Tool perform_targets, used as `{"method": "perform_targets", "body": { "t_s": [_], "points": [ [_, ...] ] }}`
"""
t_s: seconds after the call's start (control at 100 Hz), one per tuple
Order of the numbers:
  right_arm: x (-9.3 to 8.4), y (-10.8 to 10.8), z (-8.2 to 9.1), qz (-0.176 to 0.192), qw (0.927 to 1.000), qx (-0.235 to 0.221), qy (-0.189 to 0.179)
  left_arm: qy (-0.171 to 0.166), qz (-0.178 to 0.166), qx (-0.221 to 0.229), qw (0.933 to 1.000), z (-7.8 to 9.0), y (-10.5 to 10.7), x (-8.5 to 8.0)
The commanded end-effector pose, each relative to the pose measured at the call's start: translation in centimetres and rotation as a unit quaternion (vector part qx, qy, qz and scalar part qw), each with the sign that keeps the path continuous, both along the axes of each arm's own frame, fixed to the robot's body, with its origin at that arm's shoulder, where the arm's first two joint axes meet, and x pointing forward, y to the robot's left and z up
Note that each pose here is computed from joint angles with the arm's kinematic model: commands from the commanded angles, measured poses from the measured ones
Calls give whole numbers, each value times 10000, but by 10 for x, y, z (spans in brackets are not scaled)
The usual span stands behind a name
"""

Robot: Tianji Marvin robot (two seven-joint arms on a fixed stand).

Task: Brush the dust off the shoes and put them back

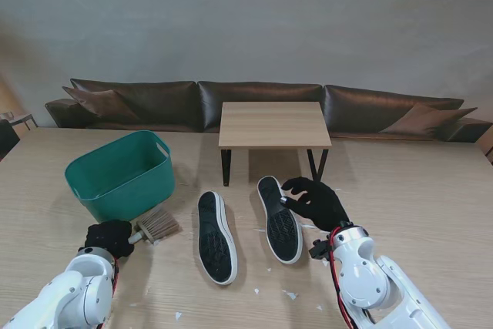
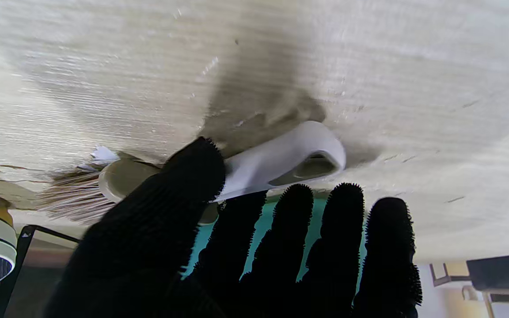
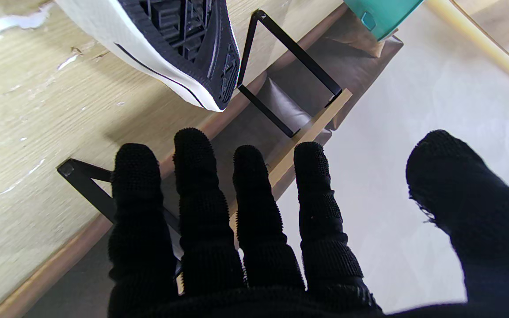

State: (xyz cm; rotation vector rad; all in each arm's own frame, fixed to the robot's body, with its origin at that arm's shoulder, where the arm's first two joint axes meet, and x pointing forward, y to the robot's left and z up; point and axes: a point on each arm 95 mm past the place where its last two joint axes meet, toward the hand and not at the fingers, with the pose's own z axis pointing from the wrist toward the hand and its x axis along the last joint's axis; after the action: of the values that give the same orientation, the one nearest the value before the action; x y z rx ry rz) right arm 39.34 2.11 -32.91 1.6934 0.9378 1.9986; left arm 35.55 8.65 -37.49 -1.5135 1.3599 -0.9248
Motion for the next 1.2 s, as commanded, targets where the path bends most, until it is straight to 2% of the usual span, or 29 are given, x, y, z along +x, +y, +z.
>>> {"method": "perform_targets", "body": {
  "t_s": [0.0,0.3,0.49,0.76,1.19],
  "points": [
    [-1,4,-2,50,10000,28,64,308,-62,89,9995,-15,1,-5],
    [0,3,-3,19,9999,84,89,313,-340,291,9985,-21,-3,5],
    [0,4,-4,-2,9999,113,115,461,-398,276,9978,-23,-4,4],
    [0,4,-6,5,9998,129,174,435,-500,15,9978,-23,-6,3],
    [-1,4,-8,7,9996,124,250,499,-333,-427,9973,-19,-10,-1]
  ]
}}
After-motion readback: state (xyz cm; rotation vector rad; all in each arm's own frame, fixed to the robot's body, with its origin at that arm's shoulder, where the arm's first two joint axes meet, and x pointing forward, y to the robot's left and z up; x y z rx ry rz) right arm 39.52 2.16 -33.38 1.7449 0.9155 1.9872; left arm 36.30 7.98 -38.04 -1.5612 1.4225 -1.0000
